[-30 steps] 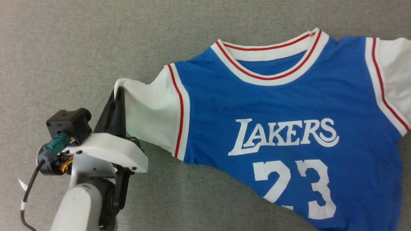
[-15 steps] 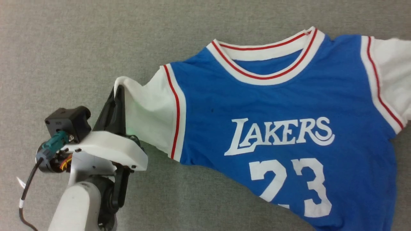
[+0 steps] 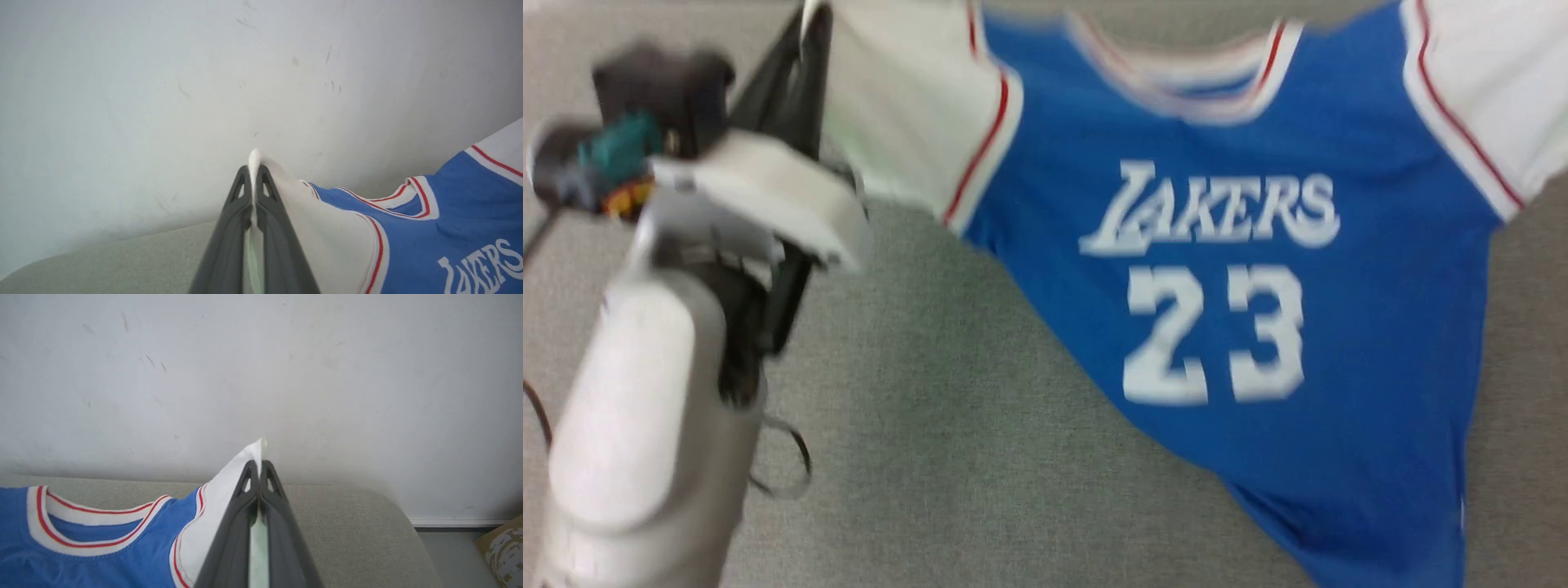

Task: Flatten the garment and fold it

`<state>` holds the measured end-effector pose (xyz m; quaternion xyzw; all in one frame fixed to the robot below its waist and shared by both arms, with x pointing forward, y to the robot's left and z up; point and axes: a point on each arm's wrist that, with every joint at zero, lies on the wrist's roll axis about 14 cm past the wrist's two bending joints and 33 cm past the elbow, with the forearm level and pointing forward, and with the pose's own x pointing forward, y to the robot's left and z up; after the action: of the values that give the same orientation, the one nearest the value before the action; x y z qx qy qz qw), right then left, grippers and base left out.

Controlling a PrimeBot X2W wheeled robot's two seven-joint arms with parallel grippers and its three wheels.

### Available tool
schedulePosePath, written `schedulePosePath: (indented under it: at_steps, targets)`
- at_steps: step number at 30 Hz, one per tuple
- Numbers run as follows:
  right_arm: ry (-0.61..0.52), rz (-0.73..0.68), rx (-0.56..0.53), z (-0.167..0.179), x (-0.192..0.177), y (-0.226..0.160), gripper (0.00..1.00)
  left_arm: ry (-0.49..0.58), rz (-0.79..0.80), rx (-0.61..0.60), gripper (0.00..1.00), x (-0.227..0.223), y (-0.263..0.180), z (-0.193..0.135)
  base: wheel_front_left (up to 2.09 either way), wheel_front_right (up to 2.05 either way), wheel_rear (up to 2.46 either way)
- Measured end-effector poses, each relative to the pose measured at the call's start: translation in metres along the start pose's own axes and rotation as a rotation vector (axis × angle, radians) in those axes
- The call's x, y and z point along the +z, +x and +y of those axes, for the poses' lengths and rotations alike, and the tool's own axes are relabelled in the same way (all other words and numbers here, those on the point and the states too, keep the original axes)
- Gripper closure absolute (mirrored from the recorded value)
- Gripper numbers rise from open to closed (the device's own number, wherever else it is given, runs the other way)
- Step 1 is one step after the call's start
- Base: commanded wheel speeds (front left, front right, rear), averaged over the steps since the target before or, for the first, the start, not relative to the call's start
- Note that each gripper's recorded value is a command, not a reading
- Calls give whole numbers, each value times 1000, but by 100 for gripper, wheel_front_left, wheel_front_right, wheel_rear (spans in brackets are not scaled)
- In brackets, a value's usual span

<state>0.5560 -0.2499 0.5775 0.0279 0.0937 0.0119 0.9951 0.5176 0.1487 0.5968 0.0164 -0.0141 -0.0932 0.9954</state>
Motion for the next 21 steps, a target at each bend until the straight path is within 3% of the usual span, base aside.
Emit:
schedulePosePath:
  at_steps: [9,13,21]
  targets:
    - [-57,-264,21,24,135,-28,100,201,-214,17,100,128,34,8,0,0,0]
    - [-69,-353,8,27,179,-44,100,222,-297,22,100,178,42,3,0,0,0]
    - [-42,-418,-21,21,226,-66,100,166,-391,-14,100,254,49,-22,0,0,0]
